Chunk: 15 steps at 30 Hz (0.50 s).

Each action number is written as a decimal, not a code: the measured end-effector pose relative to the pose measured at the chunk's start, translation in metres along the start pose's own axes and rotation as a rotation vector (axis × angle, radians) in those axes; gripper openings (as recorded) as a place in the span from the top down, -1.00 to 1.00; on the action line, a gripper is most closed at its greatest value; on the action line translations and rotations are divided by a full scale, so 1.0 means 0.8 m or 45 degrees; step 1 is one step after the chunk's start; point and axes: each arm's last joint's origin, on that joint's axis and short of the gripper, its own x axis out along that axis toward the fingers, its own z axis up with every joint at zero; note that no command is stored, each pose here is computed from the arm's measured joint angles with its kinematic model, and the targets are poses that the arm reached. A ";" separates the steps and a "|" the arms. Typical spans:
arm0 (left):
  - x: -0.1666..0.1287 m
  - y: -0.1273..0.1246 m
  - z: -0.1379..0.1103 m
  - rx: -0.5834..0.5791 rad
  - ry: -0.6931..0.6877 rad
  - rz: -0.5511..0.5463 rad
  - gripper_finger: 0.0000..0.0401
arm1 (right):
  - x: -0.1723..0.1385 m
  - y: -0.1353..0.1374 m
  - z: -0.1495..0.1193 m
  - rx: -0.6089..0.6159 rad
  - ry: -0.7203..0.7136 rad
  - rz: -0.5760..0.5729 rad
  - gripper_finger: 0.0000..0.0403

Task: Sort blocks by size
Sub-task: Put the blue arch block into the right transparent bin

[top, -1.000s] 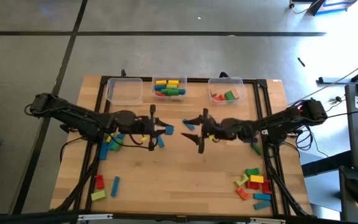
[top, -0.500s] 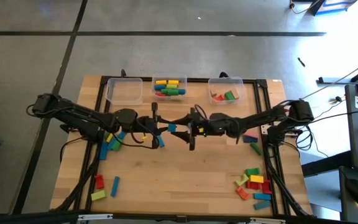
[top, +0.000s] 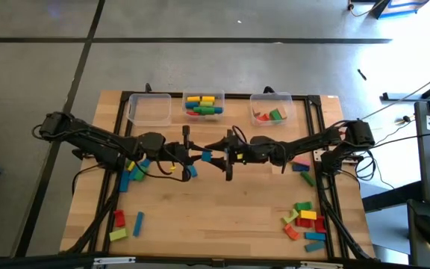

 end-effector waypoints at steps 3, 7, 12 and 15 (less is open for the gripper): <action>0.001 -0.001 -0.001 0.000 0.002 0.000 0.81 | 0.000 0.001 0.001 0.000 -0.003 0.020 0.04; 0.001 -0.001 -0.002 0.006 0.005 -0.001 0.79 | 0.000 0.001 0.001 0.005 0.000 0.034 0.37; 0.001 -0.001 -0.003 0.003 0.014 -0.005 0.81 | 0.000 0.001 0.000 0.011 0.002 0.032 0.43; 0.001 -0.001 -0.003 -0.032 0.018 -0.009 0.74 | 0.000 0.001 0.000 0.008 0.008 0.032 0.43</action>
